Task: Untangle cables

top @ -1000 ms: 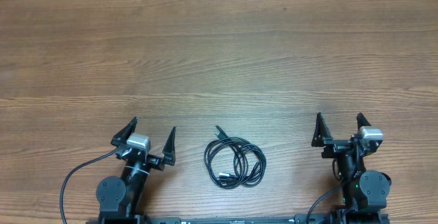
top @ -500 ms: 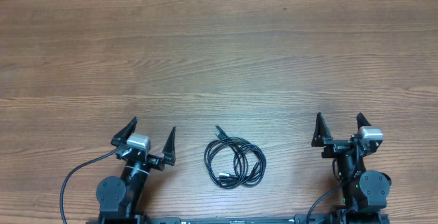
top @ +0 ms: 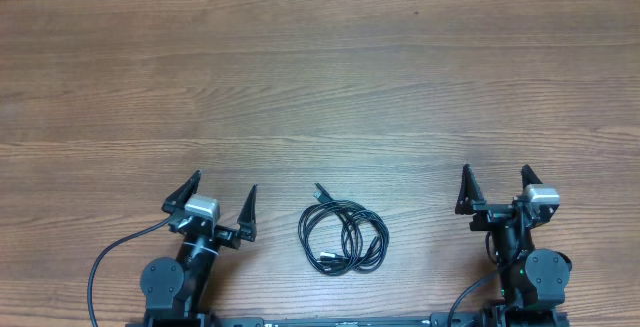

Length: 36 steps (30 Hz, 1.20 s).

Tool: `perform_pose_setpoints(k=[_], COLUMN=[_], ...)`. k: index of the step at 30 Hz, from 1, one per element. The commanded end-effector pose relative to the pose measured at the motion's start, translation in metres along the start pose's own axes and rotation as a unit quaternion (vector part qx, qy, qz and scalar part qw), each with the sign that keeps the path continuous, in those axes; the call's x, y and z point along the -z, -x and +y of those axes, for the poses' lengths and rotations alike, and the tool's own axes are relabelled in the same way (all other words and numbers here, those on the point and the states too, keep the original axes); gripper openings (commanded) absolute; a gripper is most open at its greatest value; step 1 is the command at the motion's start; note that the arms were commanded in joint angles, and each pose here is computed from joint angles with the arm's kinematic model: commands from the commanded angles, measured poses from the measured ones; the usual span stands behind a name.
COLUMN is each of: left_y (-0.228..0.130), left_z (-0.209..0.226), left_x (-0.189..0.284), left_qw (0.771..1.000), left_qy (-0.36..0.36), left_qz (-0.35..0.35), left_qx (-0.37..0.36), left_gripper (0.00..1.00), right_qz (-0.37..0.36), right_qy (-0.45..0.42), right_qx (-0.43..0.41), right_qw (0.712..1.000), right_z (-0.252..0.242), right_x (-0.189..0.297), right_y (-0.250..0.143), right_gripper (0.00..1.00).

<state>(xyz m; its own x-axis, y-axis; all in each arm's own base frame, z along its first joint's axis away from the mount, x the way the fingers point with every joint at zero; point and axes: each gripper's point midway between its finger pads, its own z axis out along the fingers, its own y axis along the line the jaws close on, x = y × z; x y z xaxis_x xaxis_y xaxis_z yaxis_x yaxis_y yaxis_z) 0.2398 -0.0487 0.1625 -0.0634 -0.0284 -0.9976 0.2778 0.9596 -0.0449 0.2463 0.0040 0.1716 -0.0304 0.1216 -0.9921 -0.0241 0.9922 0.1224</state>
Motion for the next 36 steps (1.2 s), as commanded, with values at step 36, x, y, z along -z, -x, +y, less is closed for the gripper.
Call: perform_pose_setpoints(k=[36], left_y=[0.062], left_z=[-0.01], left_x=[-0.019], left_qw=[0.985], left_qy=[-0.029], left_qz=[0.152], left_qx=[0.073], left_gripper=[1.0], right_qz=[-0.001], right_qy=[-0.001], right_qx=[0.0], right_qw=[1.0], right_z=[0.0], right_x=[0.0], right_y=[-0.002], right_gripper=[1.0])
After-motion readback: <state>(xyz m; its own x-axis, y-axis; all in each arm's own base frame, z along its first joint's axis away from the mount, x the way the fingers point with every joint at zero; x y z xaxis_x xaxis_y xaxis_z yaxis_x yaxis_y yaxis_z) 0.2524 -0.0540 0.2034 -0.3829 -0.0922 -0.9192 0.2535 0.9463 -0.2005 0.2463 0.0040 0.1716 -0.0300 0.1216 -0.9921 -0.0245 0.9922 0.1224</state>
